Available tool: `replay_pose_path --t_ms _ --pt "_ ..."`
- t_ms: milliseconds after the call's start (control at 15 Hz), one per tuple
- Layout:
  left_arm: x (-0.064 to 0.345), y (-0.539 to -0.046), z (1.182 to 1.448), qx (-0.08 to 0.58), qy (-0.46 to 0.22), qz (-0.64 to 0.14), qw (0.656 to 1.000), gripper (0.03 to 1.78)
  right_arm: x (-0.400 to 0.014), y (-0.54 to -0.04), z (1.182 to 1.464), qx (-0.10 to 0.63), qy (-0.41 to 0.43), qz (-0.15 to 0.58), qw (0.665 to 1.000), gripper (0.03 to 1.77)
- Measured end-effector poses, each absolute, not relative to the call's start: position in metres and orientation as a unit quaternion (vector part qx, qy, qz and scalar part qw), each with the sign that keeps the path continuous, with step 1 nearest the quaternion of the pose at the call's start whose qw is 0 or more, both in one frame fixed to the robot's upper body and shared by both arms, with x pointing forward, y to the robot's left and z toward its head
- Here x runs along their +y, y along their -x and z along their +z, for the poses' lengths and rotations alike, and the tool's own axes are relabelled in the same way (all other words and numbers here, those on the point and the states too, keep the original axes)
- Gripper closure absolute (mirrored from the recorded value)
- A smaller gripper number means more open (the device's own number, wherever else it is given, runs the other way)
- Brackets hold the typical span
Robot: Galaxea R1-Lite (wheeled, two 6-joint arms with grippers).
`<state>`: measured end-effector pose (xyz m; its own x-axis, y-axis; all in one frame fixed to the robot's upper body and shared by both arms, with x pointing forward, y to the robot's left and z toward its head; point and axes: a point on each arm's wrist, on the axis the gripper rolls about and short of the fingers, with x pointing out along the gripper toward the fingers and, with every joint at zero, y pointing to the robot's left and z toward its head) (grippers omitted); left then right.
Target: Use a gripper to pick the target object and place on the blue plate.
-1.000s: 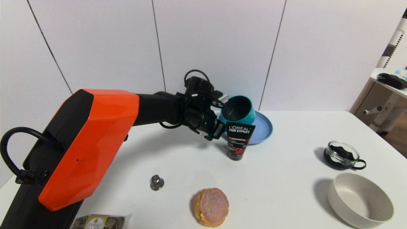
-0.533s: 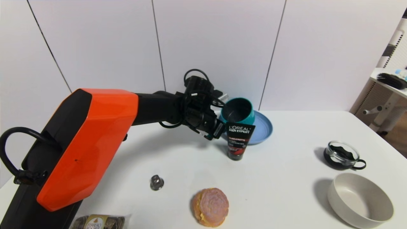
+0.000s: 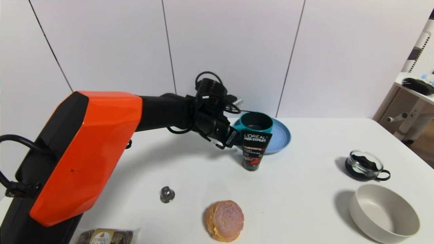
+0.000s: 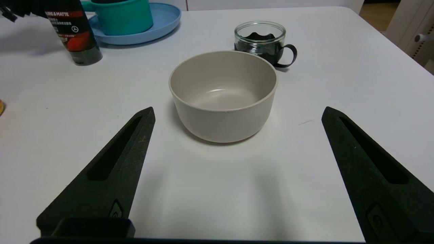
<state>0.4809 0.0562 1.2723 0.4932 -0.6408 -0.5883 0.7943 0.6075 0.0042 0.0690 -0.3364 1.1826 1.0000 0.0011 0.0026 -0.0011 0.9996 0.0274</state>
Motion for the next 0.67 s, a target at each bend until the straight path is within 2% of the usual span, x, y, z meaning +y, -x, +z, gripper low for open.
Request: replay_pose_path --t_ms 333,667 --pt "0.088 -0.447 1.325 0.285 -0.165 -0.419 0.846 0.35 -0.336 -0.069 1.183 -0.001 -0.014 0.001 1.0 0.1" --pt "0.147 -0.387 1.384 0.271 -0.163 -0.401 0.86 0.23 -0.336 -0.069 1.183 -0.001 -0.014 0.001 1.0 0.1"
